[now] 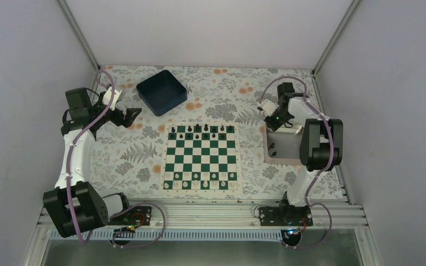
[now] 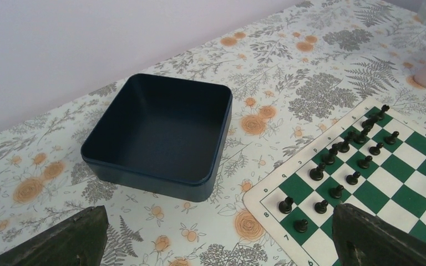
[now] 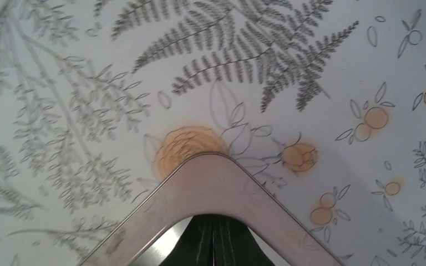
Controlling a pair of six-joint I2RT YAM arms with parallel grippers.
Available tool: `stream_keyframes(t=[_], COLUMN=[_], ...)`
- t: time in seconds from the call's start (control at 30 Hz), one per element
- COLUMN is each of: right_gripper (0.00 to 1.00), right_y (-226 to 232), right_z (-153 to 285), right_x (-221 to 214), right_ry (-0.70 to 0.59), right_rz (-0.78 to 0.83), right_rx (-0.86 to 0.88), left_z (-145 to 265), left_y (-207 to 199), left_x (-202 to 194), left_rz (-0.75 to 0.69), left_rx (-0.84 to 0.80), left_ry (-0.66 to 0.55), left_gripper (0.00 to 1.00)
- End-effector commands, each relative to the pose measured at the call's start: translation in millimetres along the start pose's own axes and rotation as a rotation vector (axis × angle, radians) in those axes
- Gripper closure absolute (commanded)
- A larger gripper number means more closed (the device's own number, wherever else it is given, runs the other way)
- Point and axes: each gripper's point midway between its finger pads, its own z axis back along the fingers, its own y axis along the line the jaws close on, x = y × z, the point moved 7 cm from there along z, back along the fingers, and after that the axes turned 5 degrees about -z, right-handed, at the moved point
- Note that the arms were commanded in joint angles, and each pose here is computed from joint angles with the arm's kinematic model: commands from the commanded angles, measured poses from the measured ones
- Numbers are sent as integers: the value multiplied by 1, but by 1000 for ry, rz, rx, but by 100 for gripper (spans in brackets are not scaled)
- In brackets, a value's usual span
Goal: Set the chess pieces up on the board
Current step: Adjust the storage box at the center of the board.
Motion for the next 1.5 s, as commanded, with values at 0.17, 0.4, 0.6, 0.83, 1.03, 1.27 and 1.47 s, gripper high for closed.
stream_keyframes(t=[0.17,0.4,0.6,0.83,1.03,1.27,1.47], right_gripper=[96,93,69,56,56,56,54], right_y=[-49,-55,-27,-9,11,16,15], right_z=[0,11,27,24,11,4,22], right_x=[17,4,-14,-27,-38,-39,-37], right_ry=[-84,-114,-116,-83,-39,-24,-75], right_rz=[-98,-116,-14,19,66,72,68], right_rx=[-139,-118,-42,46,123,137,95], left_z=[3,2,2,2,2,2,-14], left_y=[7,7,6,6,6,5,-12], left_x=[8,8,8,8,7,7,31], left_rz=[-22,-23,-25,-26,-28,-30,-106], left_rx=[25,23,23,17,18,15,-74], left_ry=[-5,-5,-7,-9,-9,-10,-15], left_gripper=[0,0,0,0,0,0,0])
